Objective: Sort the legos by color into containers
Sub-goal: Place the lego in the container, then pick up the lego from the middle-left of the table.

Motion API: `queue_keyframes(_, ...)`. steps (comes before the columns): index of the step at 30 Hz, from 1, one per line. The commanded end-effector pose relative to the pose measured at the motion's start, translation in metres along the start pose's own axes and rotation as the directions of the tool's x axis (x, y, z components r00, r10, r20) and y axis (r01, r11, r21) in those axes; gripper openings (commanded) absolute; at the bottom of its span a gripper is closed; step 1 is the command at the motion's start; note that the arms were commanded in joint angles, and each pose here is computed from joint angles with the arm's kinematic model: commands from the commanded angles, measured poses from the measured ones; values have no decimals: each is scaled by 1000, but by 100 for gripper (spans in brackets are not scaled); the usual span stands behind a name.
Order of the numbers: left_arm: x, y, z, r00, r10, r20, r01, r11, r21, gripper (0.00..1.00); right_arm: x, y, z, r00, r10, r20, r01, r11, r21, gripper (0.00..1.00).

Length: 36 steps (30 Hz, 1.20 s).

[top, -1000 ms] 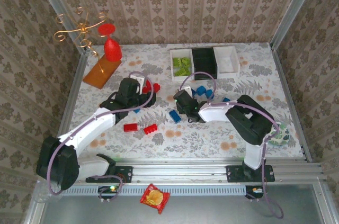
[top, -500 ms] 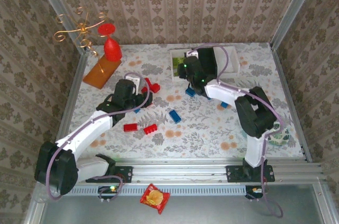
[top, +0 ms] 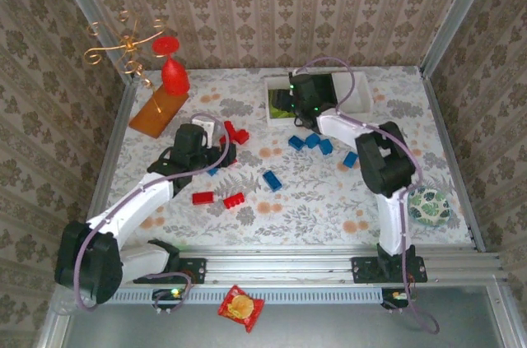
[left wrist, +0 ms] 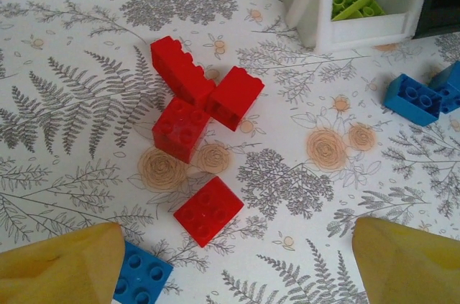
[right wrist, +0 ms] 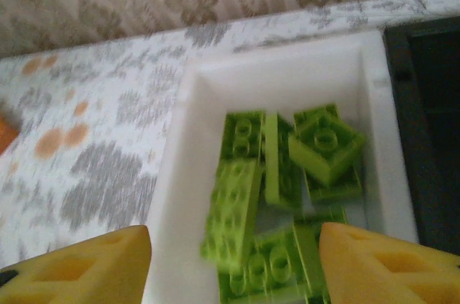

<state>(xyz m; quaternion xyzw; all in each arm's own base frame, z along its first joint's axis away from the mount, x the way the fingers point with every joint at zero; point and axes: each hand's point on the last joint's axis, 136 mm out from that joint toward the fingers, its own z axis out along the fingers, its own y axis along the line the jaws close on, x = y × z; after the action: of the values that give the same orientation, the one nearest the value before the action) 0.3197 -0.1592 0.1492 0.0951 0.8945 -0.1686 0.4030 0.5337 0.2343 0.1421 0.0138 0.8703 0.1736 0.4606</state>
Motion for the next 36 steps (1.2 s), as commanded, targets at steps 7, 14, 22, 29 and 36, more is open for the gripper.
queue_keyframes(7, 5, -2, 8, 998, -61, -11, 62, 995, 81, 87, 90, 1, -107, 937, -275, -214, 272, 961, -43, 78)
queue_keyframes(14, 14, -2, 17, 995, -89, -55, 94, 990, 104, 87, 137, 34, -103, 858, -422, -293, 388, 906, -168, 81)
queue_keyframes(22, 54, 66, 6, 968, -196, -157, 157, 960, -234, 85, 182, 67, -107, 817, -474, -326, 399, 875, -272, 83)
queue_keyframes(29, 89, 64, 26, 926, -279, -254, 219, 946, -239, 80, 177, 61, -107, 837, -462, -293, 402, 883, -243, 84)
queue_keyframes(36, 90, 58, 49, 922, -261, -286, 194, 951, -241, 70, 167, 52, -115, 861, -443, -251, 395, 892, -219, 85)
